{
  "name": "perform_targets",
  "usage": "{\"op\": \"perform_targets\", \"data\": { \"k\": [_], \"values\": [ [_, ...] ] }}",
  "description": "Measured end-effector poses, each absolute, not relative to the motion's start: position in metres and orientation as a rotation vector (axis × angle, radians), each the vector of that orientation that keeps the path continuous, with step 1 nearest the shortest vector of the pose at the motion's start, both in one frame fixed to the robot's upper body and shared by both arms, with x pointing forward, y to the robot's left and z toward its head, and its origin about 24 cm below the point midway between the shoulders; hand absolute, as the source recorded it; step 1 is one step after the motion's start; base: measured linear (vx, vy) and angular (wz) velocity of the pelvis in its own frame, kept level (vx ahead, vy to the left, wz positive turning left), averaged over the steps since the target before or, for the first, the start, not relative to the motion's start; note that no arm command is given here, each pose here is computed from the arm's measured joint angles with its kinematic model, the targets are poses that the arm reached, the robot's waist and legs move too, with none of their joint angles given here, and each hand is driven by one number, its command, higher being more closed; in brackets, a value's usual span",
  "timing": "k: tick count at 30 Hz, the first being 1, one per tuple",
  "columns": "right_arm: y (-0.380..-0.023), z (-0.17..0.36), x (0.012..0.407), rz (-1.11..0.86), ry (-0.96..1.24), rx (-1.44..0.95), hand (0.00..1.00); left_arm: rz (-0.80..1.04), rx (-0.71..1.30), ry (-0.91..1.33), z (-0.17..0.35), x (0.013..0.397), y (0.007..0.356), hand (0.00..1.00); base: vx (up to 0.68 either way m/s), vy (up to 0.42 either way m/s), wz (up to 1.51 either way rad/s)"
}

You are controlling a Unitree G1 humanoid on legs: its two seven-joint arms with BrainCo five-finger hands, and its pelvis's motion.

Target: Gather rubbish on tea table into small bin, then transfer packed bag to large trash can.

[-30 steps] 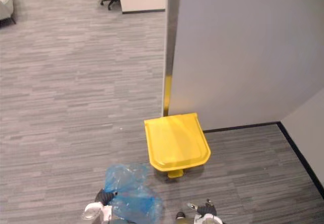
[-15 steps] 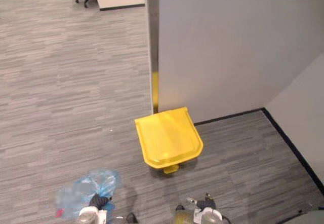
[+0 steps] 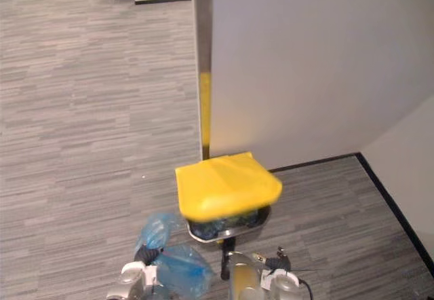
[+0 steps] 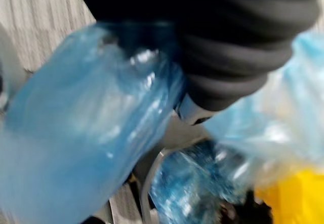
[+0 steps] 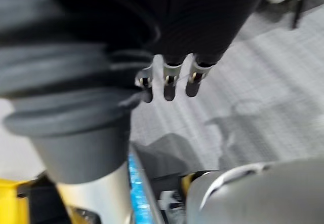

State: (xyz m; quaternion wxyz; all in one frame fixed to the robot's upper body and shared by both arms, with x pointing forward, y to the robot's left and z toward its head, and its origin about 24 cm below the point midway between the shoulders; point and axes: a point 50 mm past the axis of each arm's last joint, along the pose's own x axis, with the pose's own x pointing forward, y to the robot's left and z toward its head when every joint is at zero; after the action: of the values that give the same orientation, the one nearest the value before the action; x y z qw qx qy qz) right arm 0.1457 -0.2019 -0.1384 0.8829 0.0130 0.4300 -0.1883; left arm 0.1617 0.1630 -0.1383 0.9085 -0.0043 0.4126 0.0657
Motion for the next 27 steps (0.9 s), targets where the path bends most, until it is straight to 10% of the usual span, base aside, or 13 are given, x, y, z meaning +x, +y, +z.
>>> {"op": "perform_targets", "data": {
  "k": [11, 27],
  "values": [
    [-0.180, -0.133, 0.164, -0.193, 0.861, -0.104, 0.00, 0.156, 0.010, 0.778, -0.127, 0.178, 0.172, 1.00, 0.07, 0.000, 0.24],
    [-0.157, 0.033, 0.356, -0.078, 0.200, -0.231, 0.00, 0.199, -0.001, 0.546, -0.090, 0.216, 0.191, 1.00, -0.08, -0.038, 0.17]
  ]
}}
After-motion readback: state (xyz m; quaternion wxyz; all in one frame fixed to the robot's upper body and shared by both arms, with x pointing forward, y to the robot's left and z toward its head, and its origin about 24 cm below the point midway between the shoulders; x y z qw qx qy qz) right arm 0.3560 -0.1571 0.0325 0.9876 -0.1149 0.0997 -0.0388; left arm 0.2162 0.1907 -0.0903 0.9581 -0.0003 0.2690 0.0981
